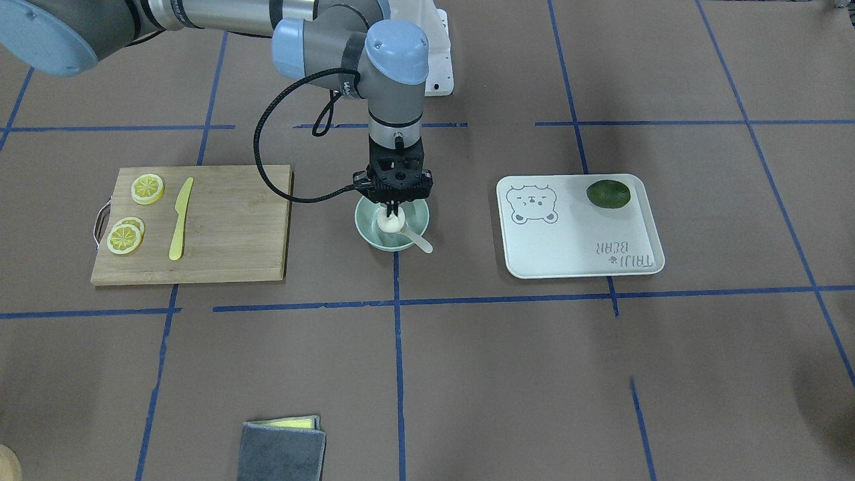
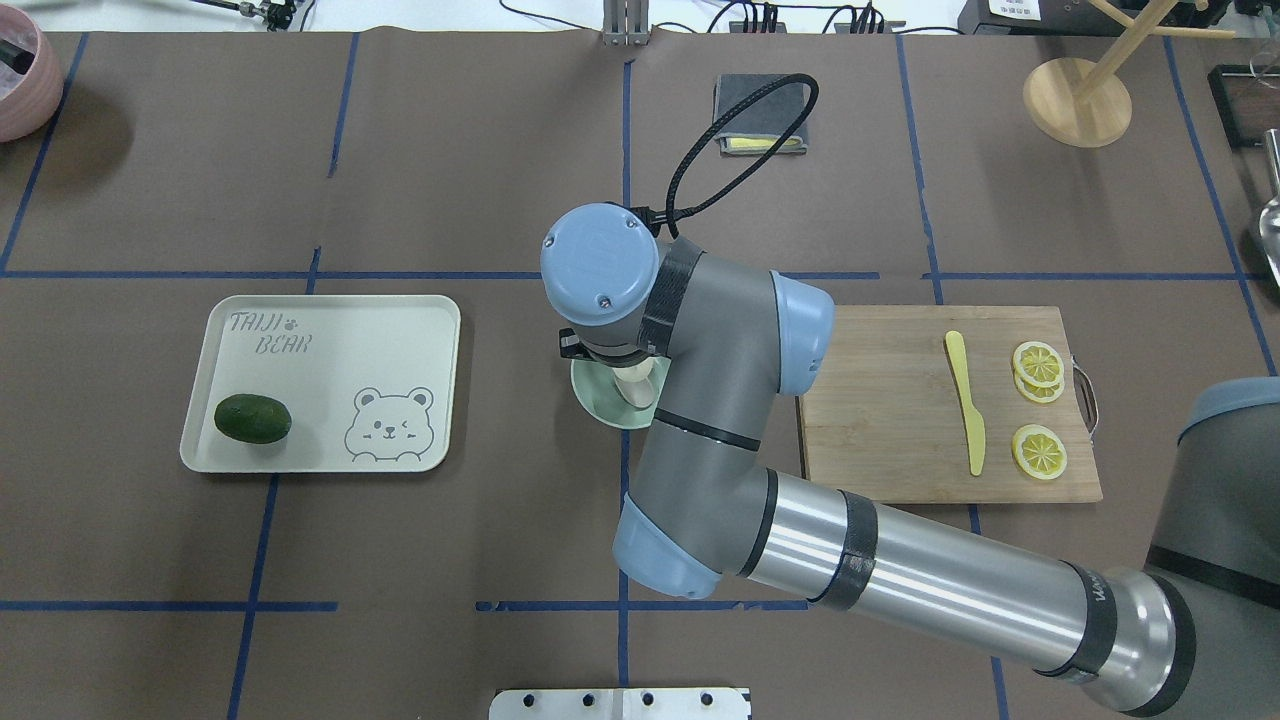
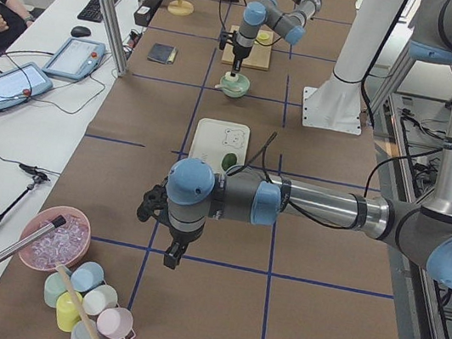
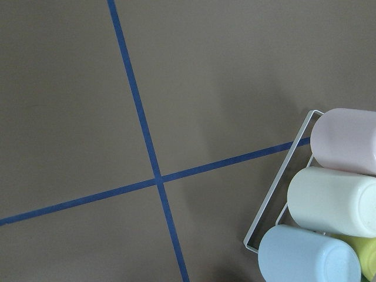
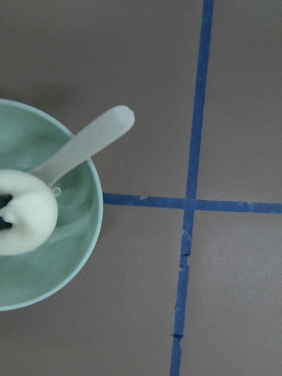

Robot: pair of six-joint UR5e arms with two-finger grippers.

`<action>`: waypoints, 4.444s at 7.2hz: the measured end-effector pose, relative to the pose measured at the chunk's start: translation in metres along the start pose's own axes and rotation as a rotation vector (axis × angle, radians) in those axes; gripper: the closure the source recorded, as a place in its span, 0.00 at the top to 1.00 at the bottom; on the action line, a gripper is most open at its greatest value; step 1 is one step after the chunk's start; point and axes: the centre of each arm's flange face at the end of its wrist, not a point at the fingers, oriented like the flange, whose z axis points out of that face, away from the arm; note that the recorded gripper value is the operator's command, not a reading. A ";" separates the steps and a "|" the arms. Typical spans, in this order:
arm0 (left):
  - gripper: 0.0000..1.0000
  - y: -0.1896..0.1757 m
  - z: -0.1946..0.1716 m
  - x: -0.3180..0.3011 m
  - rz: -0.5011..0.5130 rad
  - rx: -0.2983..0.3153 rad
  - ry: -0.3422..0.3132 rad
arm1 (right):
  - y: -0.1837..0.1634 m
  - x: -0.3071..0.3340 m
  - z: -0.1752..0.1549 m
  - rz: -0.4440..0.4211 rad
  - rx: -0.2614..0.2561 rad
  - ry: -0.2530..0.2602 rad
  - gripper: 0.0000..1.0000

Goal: Put spoon and bun in bowl

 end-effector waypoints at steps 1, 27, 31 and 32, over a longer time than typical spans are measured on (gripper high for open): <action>1.00 0.000 0.001 0.001 0.002 -0.001 0.001 | 0.003 -0.001 0.005 -0.004 -0.004 0.007 0.75; 1.00 0.002 0.016 -0.007 -0.088 -0.019 -0.002 | 0.025 0.826 -0.055 -0.157 -0.225 -0.058 1.00; 1.00 0.005 0.018 -0.009 -0.095 -0.026 -0.003 | 0.026 0.829 -0.052 -0.154 -0.231 -0.058 1.00; 1.00 0.005 0.019 -0.010 -0.096 -0.026 -0.003 | 0.027 0.830 -0.051 -0.152 -0.233 -0.058 1.00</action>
